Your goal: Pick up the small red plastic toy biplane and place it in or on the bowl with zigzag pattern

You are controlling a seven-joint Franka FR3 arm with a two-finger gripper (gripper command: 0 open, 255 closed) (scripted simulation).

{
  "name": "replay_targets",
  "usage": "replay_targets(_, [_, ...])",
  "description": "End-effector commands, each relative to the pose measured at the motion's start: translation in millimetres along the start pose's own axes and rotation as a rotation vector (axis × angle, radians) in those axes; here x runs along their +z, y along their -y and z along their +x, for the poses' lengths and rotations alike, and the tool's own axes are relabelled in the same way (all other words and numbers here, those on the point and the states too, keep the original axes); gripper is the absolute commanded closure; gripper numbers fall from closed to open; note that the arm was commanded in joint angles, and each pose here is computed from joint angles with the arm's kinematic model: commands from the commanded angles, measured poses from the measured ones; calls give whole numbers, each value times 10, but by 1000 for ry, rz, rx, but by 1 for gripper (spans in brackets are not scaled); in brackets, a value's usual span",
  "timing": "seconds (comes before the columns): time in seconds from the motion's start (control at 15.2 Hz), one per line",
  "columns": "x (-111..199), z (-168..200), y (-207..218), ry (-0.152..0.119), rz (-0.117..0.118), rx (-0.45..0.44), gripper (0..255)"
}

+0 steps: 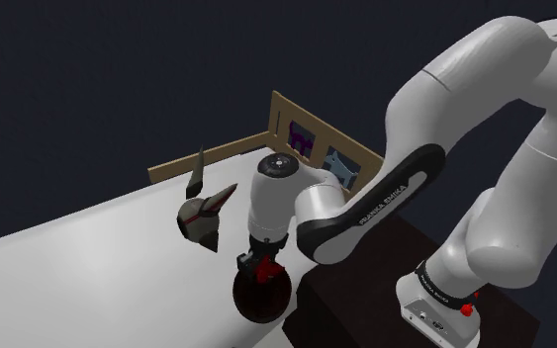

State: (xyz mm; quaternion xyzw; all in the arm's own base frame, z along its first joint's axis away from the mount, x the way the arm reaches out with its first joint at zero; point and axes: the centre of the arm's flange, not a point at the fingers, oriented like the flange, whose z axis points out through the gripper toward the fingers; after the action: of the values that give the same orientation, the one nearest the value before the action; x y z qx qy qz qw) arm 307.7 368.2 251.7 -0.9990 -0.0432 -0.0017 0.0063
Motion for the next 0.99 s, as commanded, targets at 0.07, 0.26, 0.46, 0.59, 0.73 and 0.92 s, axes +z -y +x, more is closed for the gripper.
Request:
replay_targets(0.07, [159, -16, 1, 0, 0, 0, 255])
replay_targets(0.26, [317, -16, -1, 0, 0, 0, 255])
replay_targets(0.46, [475, -17, -3, 0, 0, 0, 255])
replay_targets(0.59, [581, -17, -4, 0, 0, 0, 255])
replay_targets(0.73, [635, -17, -5, 0, 0, 0, 255])
replay_targets(0.92, [635, -17, -5, 0, 0, 0, 255])
